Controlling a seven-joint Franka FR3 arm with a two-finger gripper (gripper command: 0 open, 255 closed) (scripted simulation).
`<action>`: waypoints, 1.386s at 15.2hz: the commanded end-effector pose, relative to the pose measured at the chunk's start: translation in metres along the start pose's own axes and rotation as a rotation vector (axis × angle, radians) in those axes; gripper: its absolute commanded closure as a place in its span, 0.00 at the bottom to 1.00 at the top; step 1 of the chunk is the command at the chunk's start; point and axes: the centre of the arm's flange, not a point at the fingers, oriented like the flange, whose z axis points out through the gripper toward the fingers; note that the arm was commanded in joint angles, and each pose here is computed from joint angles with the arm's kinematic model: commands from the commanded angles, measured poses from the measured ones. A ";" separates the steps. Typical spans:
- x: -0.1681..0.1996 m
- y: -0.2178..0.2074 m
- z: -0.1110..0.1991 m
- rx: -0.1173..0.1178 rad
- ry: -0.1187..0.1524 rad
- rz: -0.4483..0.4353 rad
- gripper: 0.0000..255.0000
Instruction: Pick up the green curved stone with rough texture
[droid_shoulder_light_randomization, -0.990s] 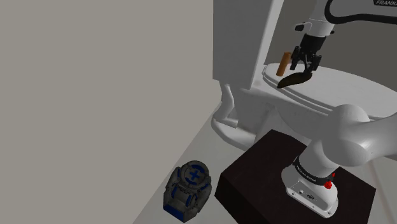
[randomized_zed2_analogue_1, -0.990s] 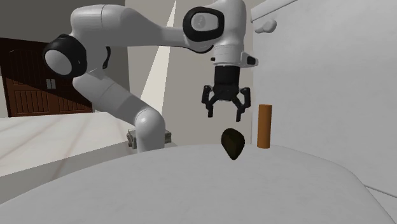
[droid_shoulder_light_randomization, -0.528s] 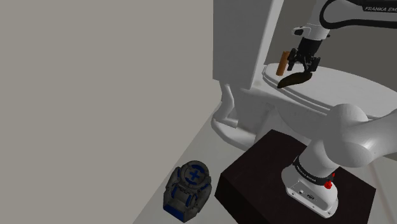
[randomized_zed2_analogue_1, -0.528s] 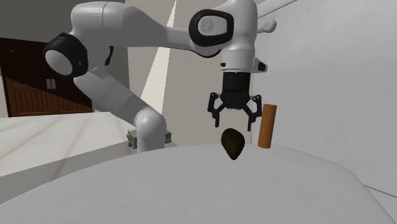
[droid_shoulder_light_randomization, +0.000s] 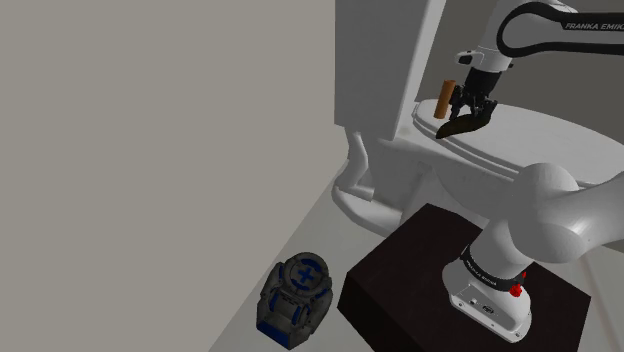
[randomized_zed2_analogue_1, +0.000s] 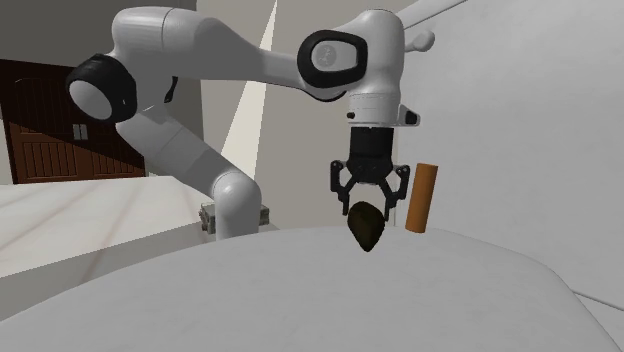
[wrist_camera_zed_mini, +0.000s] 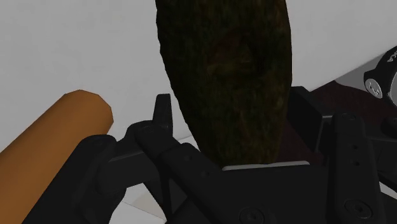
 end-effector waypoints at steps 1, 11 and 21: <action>0.000 0.000 0.001 0.001 0.000 0.000 1.00; 0.000 -0.001 -0.020 0.001 0.000 0.000 1.00; 0.002 -0.003 -0.073 0.001 0.000 0.000 1.00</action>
